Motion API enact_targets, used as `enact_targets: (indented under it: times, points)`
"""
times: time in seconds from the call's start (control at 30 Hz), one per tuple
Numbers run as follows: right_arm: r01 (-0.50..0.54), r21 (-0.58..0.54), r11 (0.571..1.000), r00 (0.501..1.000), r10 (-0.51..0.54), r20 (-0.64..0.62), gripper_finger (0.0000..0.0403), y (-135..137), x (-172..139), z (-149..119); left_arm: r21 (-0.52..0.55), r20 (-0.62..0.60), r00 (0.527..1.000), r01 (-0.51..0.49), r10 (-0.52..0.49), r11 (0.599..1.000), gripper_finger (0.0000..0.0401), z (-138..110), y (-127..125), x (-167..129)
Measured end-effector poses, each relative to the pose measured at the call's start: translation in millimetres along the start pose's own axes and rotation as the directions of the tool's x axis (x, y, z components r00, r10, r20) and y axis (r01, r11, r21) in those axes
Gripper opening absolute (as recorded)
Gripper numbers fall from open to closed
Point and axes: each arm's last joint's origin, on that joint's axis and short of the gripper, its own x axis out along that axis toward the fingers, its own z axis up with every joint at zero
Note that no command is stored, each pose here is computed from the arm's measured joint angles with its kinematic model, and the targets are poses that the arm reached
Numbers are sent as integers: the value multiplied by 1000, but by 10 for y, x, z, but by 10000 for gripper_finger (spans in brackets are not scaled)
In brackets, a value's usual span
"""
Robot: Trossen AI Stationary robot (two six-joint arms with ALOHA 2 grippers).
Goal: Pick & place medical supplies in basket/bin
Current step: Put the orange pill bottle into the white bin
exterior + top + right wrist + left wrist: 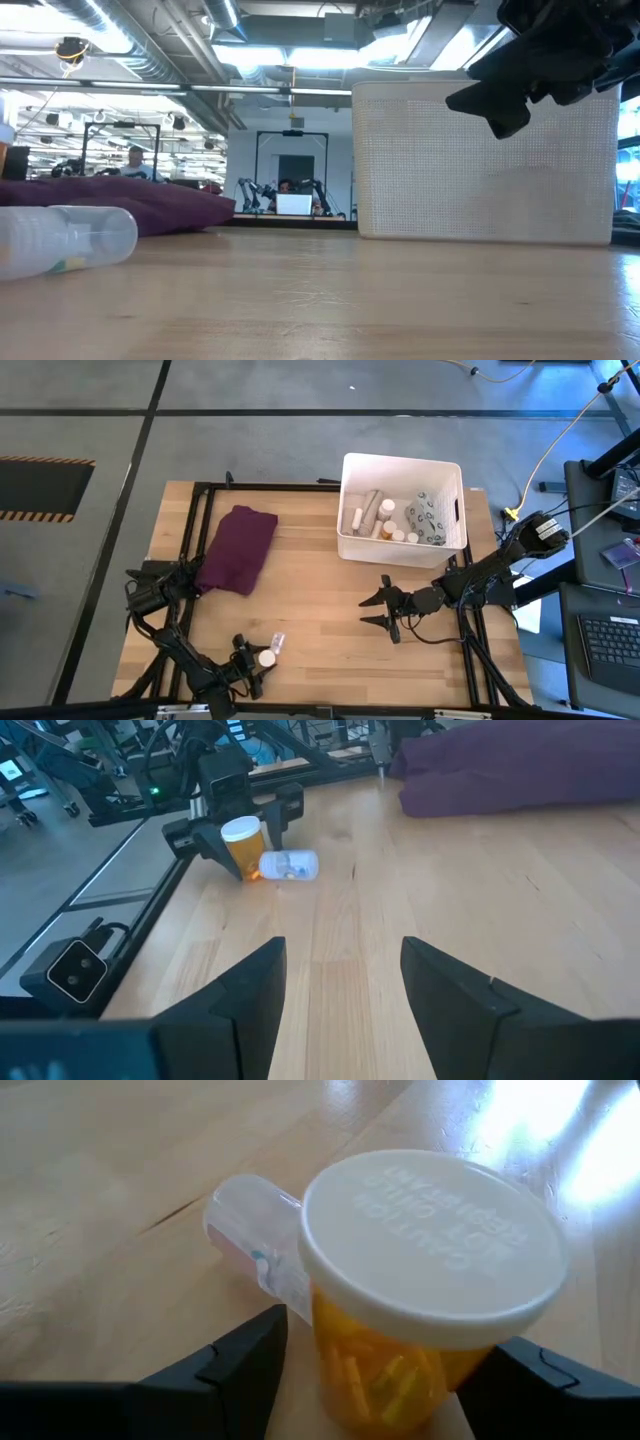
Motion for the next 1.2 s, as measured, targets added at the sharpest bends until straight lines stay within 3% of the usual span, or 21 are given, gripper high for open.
enact_targets:
  times: [0.37,0.67,0.97,1.07,1.2]
  points:
    - [0,1,1000,1000,0,0,200,0,0,0,-5,-1,1000,1,-1,1000,182,4,-2,-3]
    - [-7,9,1000,1000,7,21,200,7,0,21,-2,-66,998,9,-9,1000,183,96,-9,-38]
    - [-154,9,988,985,153,85,200,109,128,406,-27,-215,976,38,-42,999,183,653,-23,31]
    - [-166,-86,982,984,171,44,200,151,187,547,-34,-298,952,66,-73,997,183,909,4,143]
    - [-194,-266,944,980,178,-84,200,229,243,696,-22,-365,911,197,-192,980,183,1279,21,323]
